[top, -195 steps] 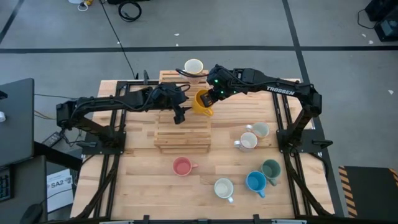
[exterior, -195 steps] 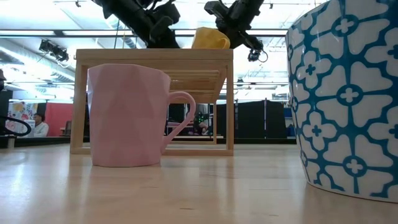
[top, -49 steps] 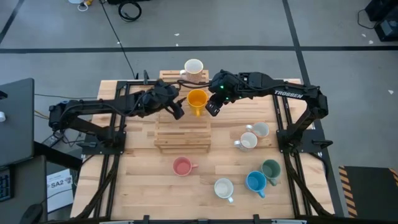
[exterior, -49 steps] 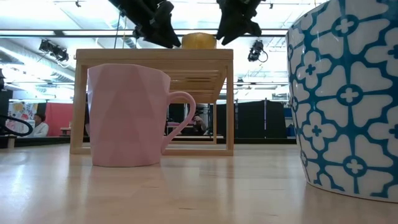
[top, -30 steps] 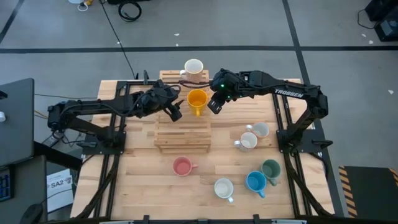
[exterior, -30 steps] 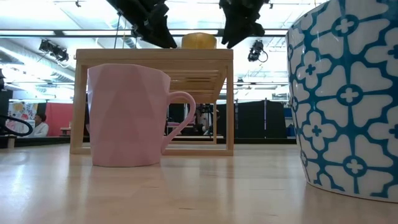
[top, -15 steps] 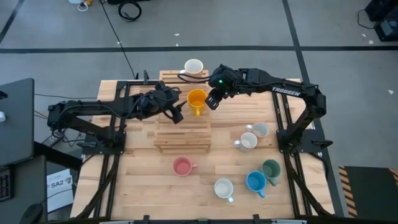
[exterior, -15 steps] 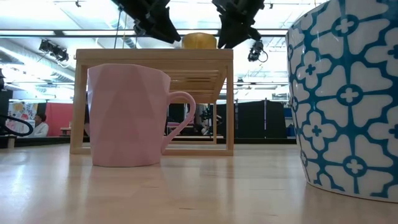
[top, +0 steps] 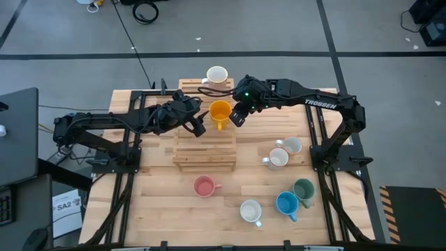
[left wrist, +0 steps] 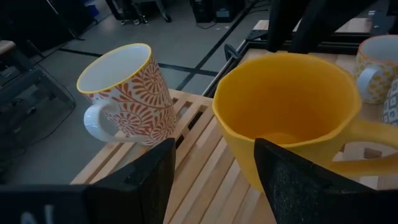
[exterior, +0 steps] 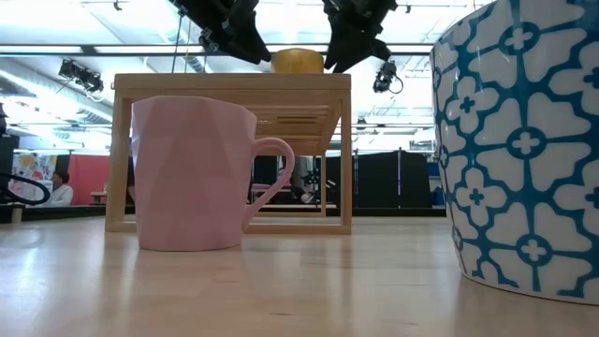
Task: Place coffee mugs
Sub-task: Put the yellow mug on the shelf
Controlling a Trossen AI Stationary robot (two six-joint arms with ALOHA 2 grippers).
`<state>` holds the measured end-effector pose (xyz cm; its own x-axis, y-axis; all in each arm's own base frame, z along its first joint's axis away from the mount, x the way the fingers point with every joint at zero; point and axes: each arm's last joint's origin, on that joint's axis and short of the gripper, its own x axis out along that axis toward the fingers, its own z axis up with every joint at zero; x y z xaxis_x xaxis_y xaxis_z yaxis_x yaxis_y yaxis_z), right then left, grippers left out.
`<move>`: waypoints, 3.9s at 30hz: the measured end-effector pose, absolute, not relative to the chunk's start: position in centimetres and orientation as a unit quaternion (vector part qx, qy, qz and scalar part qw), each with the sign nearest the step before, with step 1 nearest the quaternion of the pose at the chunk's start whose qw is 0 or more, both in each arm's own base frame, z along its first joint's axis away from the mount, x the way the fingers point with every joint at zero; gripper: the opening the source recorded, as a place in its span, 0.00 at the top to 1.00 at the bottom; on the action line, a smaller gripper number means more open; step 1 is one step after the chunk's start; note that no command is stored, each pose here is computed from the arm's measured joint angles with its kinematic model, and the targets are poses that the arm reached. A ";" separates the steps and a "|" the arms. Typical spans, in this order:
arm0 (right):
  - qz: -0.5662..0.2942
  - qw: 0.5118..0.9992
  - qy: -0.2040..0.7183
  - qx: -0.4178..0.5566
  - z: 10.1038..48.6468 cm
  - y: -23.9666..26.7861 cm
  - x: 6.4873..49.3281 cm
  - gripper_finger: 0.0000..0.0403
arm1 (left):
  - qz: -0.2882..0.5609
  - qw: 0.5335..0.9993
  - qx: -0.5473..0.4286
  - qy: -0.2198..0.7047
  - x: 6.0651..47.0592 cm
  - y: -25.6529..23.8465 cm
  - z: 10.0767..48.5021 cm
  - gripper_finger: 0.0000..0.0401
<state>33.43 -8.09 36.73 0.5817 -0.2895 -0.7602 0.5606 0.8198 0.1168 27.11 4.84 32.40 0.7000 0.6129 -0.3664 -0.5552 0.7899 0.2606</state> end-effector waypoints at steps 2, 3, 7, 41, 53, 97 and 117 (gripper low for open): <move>-0.238 0.873 0.387 0.180 36.7 -8.1 33.5 0.68 | 0.321 0.918 0.066 0.222 27.1 4.9 32.4 0.44; -0.234 0.873 0.386 0.185 36.7 -8.0 33.5 0.68 | 0.323 0.918 0.067 0.222 27.1 4.9 32.4 0.44; -0.219 0.876 0.381 0.197 36.8 -7.6 33.7 0.68 | 0.336 0.912 0.071 0.223 27.0 4.9 32.4 0.44; -0.250 0.862 0.418 0.138 39.4 -6.2 28.7 0.68 | 0.235 0.956 -0.016 0.173 25.5 -1.4 33.9 0.44; -0.275 0.861 0.413 0.116 40.2 -6.2 27.6 0.68 | 0.280 0.937 -0.035 0.205 27.7 -1.8 31.3 0.44; -0.270 0.860 0.416 0.117 40.1 -6.1 27.7 0.68 | 0.325 0.913 0.004 0.246 28.7 0.3 29.7 0.86; -0.270 0.858 0.420 0.117 40.0 -6.1 27.6 0.68 | 0.350 0.918 -0.010 0.186 24.1 2.1 34.0 0.86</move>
